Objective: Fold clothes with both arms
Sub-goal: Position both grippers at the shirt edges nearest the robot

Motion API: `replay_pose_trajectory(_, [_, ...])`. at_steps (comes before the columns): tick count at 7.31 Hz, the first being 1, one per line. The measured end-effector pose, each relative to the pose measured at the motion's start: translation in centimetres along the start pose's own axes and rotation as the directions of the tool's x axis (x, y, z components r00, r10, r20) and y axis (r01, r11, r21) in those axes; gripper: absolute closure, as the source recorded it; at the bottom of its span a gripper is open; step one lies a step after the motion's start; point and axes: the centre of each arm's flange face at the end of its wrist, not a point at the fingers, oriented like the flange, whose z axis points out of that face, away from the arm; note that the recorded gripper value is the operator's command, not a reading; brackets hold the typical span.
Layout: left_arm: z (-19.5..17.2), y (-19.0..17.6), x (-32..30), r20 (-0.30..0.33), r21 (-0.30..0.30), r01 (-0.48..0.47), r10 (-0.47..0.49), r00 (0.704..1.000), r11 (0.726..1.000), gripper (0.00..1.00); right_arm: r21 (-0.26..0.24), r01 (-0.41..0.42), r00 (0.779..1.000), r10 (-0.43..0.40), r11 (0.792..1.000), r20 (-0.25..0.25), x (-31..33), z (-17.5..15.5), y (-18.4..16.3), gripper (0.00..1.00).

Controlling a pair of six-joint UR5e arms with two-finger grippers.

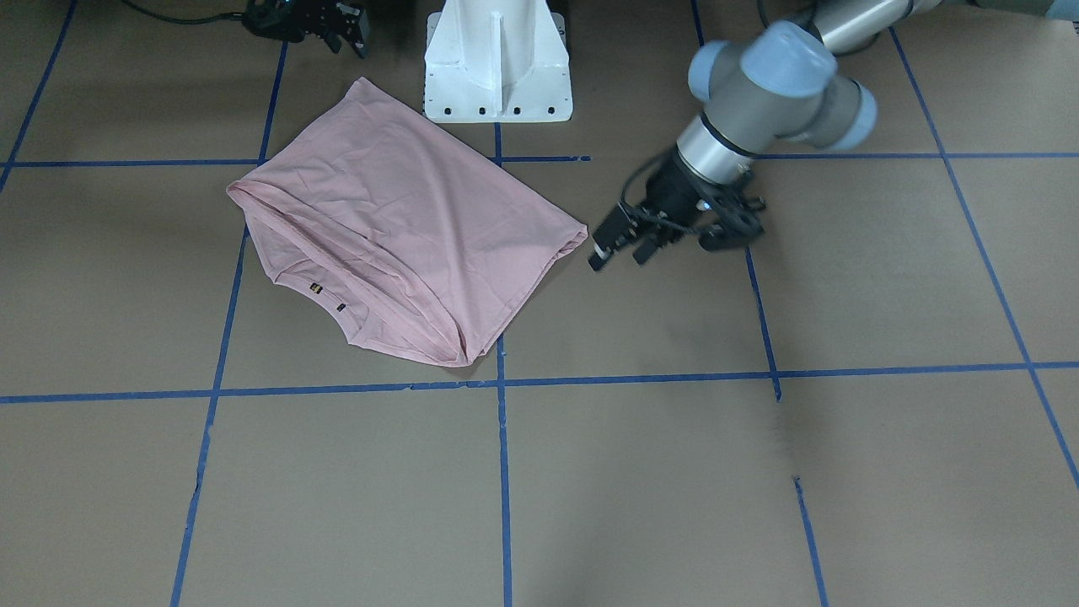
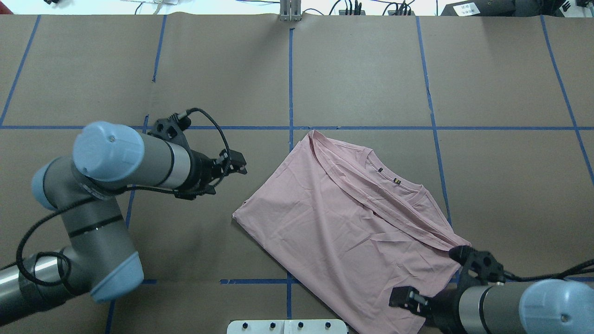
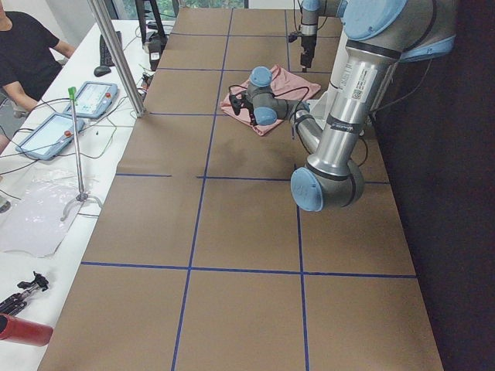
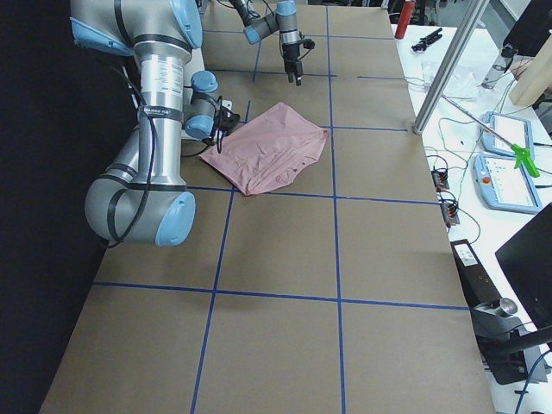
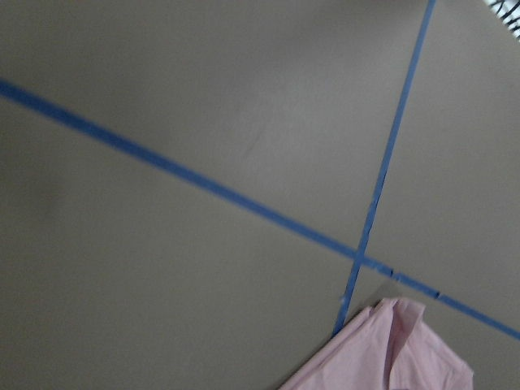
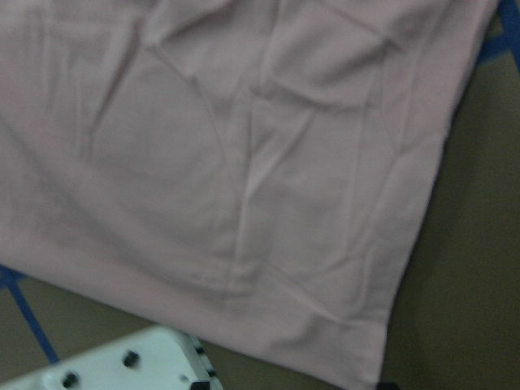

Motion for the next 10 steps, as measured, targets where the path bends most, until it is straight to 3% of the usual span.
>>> replay_pose_trajectory(1, [1.6,2.9,-0.2,0.07,-0.006,0.015,-0.015,0.997,1.0,0.3,0.055,-0.028,0.999,0.026,0.998,0.033,-1.0,-0.8,-2.6,0.0])
replay_pose_trajectory(3, [4.8,5.5,-1.2,0.157,0.008,0.021,-0.022,0.987,1.0,0.33,0.104,-0.05,0.998,0.045,0.993,0.046,-1.4,-0.8,-5.0,0.0])
replay_pose_trajectory(6, [6.5,5.3,-1.8,0.184,0.058,0.006,-0.017,0.983,0.998,0.38,0.125,-0.054,0.998,0.049,0.991,0.044,-1.3,-0.4,-5.6,0.0])
replay_pose_trajectory(10, [7.3,4.9,-1.6,0.187,0.091,0.001,-0.018,0.982,0.996,0.58,0.143,-0.055,0.997,0.047,0.988,0.055,-1.6,-0.4,-5.8,0.0])
